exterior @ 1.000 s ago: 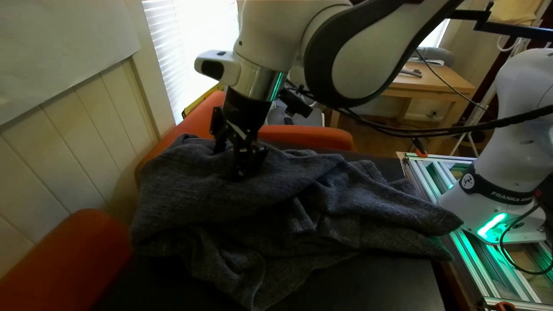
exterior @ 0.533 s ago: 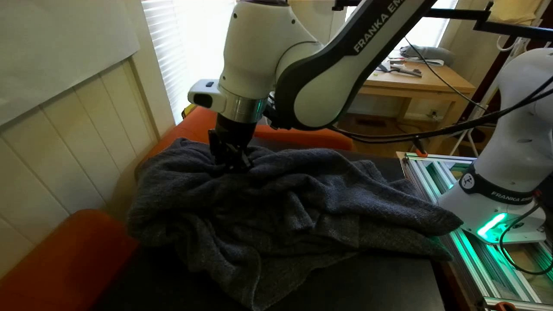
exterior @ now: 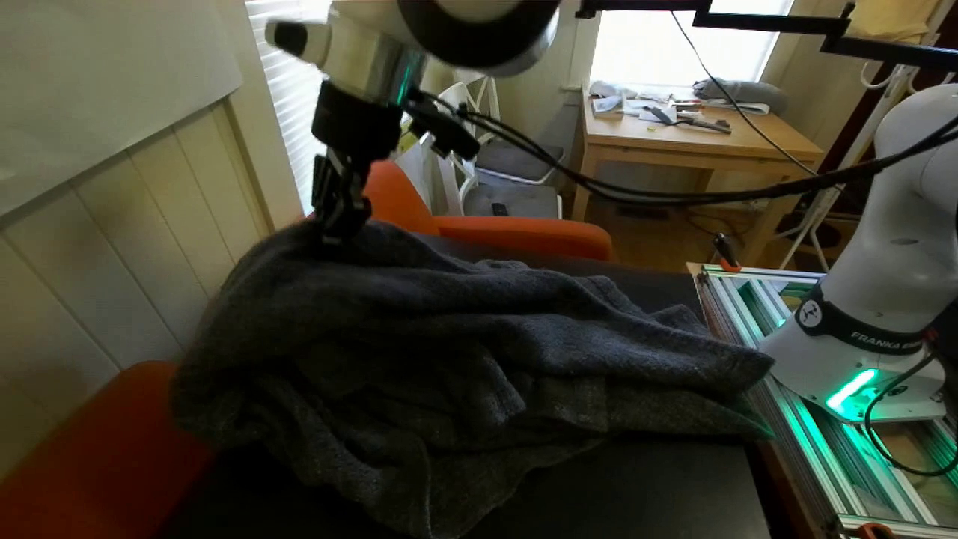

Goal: Take the grey cloth off of the table

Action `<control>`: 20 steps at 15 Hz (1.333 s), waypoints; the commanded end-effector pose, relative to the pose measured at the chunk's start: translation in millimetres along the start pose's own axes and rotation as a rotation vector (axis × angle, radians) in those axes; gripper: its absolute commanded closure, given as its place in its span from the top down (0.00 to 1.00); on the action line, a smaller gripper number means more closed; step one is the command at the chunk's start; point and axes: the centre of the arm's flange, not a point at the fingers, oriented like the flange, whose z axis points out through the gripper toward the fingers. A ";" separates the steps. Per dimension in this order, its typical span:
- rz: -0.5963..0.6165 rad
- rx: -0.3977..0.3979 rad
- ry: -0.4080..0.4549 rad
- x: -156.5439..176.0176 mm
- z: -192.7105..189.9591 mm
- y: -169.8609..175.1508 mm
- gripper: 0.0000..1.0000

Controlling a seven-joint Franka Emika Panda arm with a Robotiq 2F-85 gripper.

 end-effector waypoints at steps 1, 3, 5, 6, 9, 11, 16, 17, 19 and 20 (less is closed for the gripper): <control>0.151 -0.034 0.126 30.7 -86.4 38.0 0.03; 0.218 -0.094 0.198 41.6 -127.4 61.2 0.03; 0.285 -0.168 0.258 48.3 -161.9 83.7 0.03; 0.315 -0.206 0.286 49.2 -175.3 94.0 0.03; 0.322 -0.210 0.291 34.6 -175.9 97.5 0.12; 0.350 -0.241 0.324 34.2 -184.5 104.5 0.12; 0.378 -0.384 0.388 47.3 -173.7 123.0 0.03; 0.399 -0.413 0.408 53.3 -173.4 136.6 0.03; 0.429 -0.492 0.456 58.3 -171.3 166.8 0.03; 0.439 -0.535 0.471 56.7 -171.0 182.5 0.03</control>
